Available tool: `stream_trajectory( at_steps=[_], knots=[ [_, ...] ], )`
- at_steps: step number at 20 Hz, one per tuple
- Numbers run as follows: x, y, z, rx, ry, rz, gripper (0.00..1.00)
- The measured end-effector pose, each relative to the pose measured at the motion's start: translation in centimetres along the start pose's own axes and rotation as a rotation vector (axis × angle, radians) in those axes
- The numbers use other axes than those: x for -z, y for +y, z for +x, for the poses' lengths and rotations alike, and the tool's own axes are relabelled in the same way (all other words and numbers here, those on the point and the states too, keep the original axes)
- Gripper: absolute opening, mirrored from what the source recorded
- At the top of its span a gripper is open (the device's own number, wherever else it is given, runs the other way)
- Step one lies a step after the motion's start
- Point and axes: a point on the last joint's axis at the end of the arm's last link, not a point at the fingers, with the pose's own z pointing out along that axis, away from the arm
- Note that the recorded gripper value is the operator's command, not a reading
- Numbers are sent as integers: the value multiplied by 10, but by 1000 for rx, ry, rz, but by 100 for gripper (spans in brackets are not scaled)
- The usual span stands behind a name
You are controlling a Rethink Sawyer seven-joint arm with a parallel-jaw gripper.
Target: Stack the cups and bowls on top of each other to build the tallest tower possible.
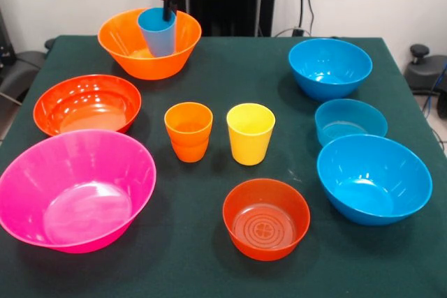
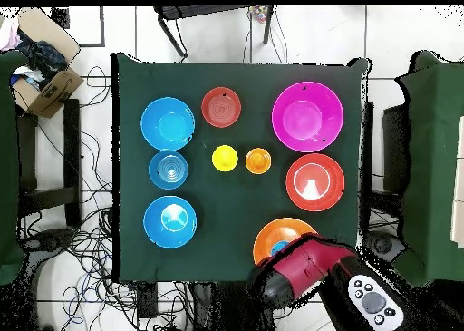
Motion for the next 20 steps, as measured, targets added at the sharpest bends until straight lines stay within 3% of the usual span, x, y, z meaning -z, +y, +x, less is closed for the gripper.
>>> stream_trajectory(
  at_steps=[6,11,17,20],
  knots=[
    [-6,-3,6,47,-13,33,0],
    [-8,-9,-1,82,-64,69,0],
    [-7,-11,-11,91,-117,87,0],
    [-7,-11,-12,92,-124,92,0]
  ],
)
